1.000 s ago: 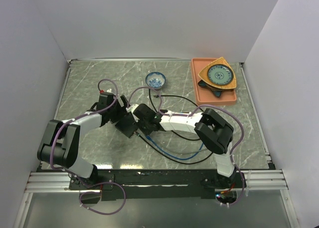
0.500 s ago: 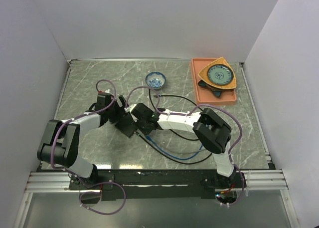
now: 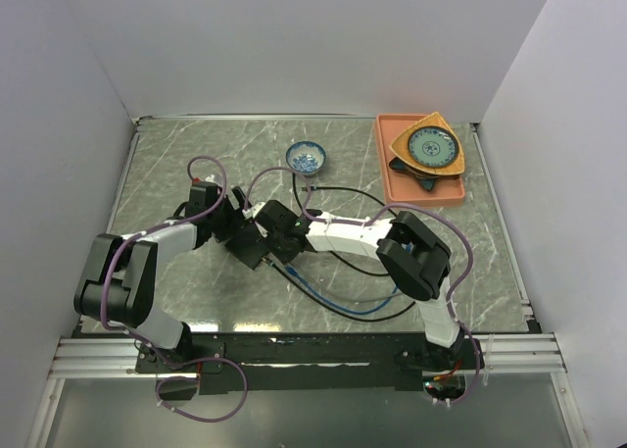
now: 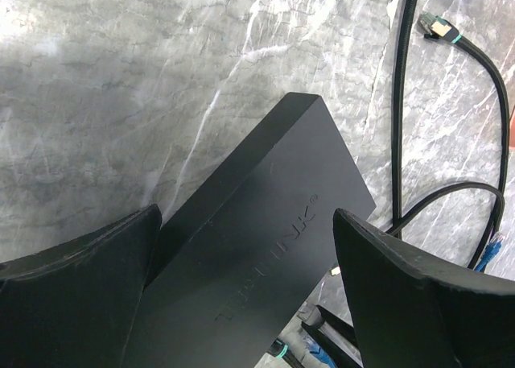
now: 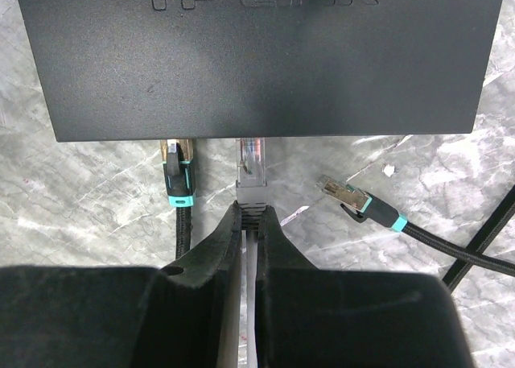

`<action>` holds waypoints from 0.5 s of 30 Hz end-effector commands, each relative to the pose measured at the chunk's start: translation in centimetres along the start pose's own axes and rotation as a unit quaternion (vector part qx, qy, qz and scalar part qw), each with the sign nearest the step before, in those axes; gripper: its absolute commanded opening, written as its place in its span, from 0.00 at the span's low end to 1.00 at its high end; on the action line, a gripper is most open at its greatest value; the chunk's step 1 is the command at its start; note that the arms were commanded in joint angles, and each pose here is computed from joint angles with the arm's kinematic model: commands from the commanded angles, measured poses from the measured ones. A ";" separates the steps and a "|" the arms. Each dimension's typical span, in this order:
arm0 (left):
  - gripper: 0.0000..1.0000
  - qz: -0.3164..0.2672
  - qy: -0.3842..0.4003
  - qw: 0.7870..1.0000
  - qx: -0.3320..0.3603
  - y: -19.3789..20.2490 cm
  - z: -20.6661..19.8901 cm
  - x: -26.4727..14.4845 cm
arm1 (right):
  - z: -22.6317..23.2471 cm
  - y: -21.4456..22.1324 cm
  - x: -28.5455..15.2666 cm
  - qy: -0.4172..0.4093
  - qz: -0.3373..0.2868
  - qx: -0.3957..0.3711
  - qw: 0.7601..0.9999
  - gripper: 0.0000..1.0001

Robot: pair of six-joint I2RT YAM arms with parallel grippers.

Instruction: Insert the plug into the switch port

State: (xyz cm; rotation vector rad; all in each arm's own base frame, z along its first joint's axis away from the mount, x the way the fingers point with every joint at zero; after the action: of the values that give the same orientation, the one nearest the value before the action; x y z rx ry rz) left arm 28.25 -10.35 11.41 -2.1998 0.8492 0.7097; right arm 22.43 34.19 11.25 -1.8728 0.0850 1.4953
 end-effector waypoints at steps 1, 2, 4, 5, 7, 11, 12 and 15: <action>0.96 0.023 0.071 0.997 0.002 0.2 -1.9 -0.2 | 0.3 0.7 1.5 -0.012 0.023 -0.007 1.000 0.00; 0.96 0.021 0.075 0.997 0.002 0.1 -2.1 -0.2 | 0.4 0.6 1.5 -0.014 0.022 -0.008 1.000 0.00; 0.96 0.026 0.078 0.997 0.000 0.2 -2.1 -0.2 | 0.5 0.8 1.8 -0.013 0.029 -0.008 0.999 0.00; 0.96 0.026 0.079 0.997 -0.001 0.2 -2.1 -0.1 | 0.4 0.7 1.8 -0.013 0.031 -0.008 0.999 0.00; 0.96 0.025 0.080 0.997 0.000 0.2 -2.1 -0.2 | 0.6 0.8 2.0 -0.015 0.033 -0.008 0.999 0.00; 0.96 0.027 0.083 0.996 0.001 0.2 -2.1 -0.2 | 0.6 0.7 2.2 -0.016 0.041 -0.010 0.999 0.00; 0.96 0.028 0.081 0.996 0.001 0.3 -2.0 -0.2 | 0.6 0.8 2.4 -0.016 0.044 -0.010 0.999 0.00; 0.96 0.023 0.085 0.996 0.003 0.2 -2.1 -0.4 | 0.5 0.9 2.5 -0.018 0.055 -0.012 0.998 0.00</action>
State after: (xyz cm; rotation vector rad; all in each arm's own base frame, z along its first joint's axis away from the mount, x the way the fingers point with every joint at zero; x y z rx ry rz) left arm 28.70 -10.09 11.34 -2.2257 0.8268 0.7049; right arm 22.79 34.80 11.20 -1.8694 0.0854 1.5016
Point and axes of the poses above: each gripper's point midway between its finger pads, its own x axis out along the fingers, its own z axis along the line the jaws close on, y = z × x, the point moved 10 cm from there along -x, back along the fingers, and after that the axes turned 6 degrees about -x, right-handed, at the moved point
